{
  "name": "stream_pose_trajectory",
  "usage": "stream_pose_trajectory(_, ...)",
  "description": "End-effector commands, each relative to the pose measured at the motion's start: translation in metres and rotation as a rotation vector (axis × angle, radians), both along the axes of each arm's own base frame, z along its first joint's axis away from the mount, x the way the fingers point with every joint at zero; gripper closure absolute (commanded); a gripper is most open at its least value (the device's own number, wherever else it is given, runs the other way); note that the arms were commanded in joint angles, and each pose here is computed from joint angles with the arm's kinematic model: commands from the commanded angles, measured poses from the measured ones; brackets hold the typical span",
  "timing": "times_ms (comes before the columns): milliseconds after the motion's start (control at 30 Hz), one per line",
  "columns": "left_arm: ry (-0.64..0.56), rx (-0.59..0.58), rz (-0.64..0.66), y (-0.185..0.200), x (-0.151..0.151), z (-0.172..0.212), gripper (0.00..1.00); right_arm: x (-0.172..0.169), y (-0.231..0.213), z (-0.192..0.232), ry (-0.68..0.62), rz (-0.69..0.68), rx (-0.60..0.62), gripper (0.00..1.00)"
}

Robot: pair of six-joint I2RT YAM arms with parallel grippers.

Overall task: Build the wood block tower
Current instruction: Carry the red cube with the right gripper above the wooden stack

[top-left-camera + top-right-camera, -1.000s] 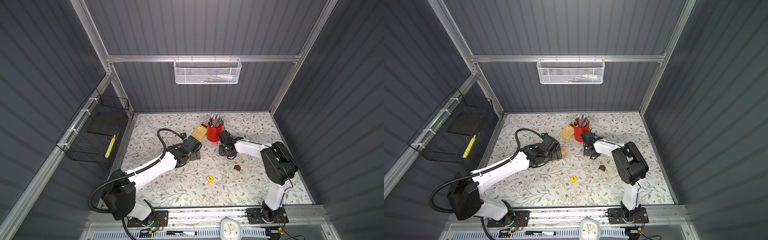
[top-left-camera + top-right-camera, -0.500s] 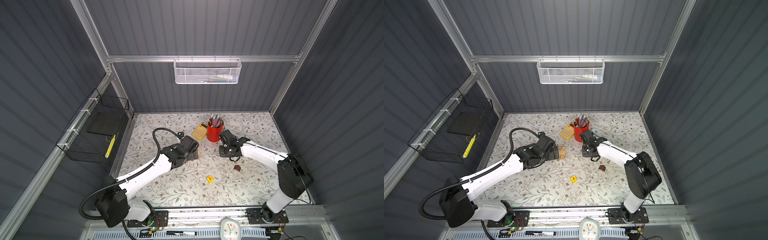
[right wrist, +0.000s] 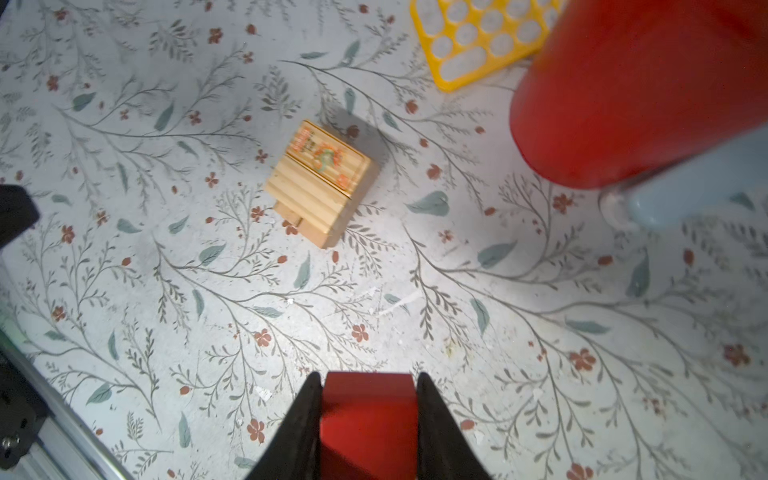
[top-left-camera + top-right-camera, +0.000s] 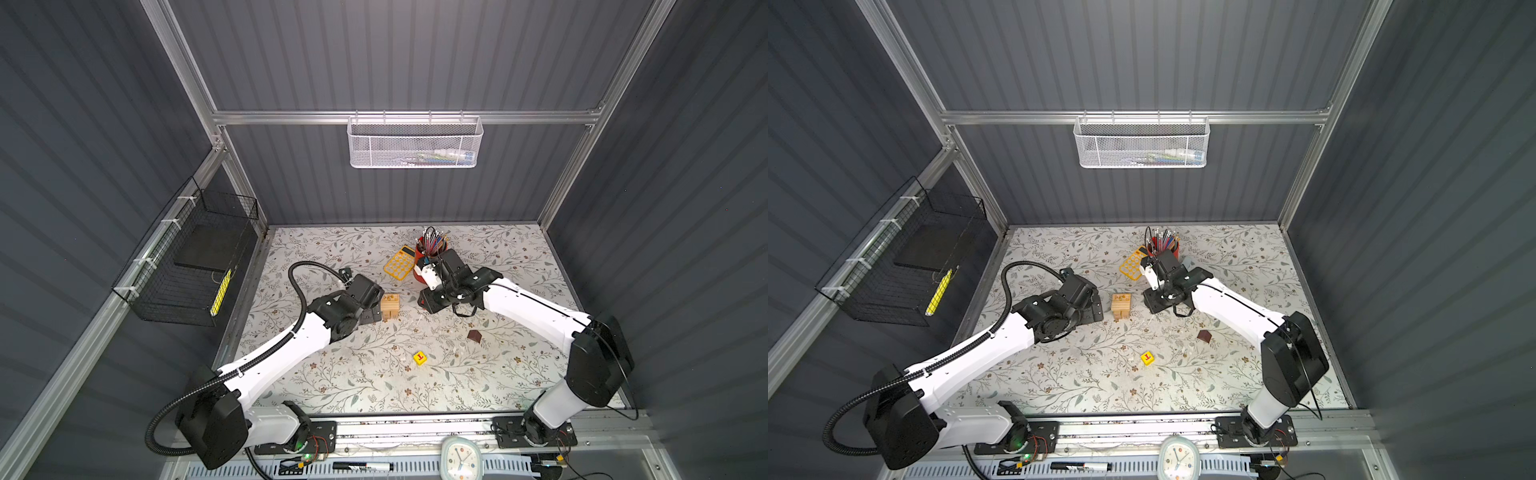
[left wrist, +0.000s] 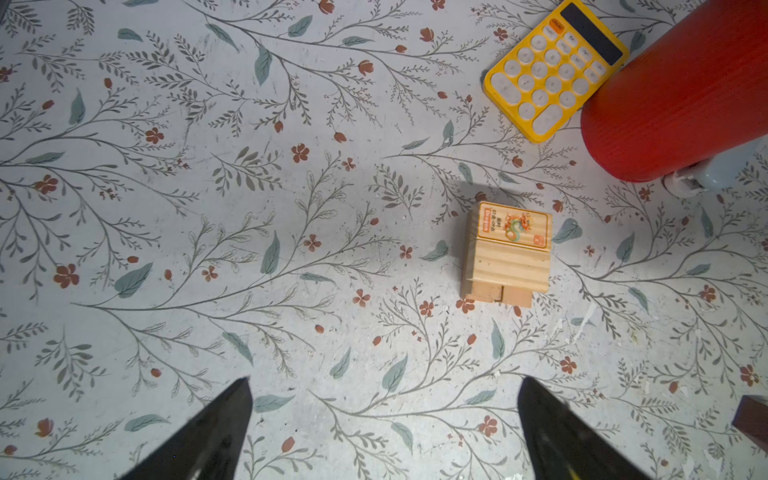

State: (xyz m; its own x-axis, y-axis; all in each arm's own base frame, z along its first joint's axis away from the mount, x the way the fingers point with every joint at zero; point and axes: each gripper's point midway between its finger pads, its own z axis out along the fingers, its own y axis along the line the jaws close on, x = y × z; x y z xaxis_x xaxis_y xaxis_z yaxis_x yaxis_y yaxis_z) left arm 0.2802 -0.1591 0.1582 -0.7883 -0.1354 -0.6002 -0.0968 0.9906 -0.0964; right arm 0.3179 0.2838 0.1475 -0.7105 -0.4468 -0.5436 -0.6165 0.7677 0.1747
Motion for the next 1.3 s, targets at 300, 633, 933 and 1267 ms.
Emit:
stream_pose_trajectory(300,-0.007,0.041,0.078,0.032,-0.016,0.003,0.00,-0.002,0.055,-0.003,-0.062,0.570,-0.055,0.74)
stream_pose_trajectory(633,-0.022,0.055,0.127,0.047,-0.024,0.009,0.00,0.014,0.074,-0.019,-0.122,0.781,-0.133,0.72)
stream_pose_trajectory(933,-0.023,0.056,0.140,0.049,-0.024,0.010,0.00,0.019,0.081,-0.045,-0.079,0.872,-0.190,0.72)
stream_pose_trajectory(1267,-0.019,0.060,0.145,0.048,-0.023,0.010,0.00,0.030,0.086,-0.065,-0.045,0.889,-0.243,0.70)
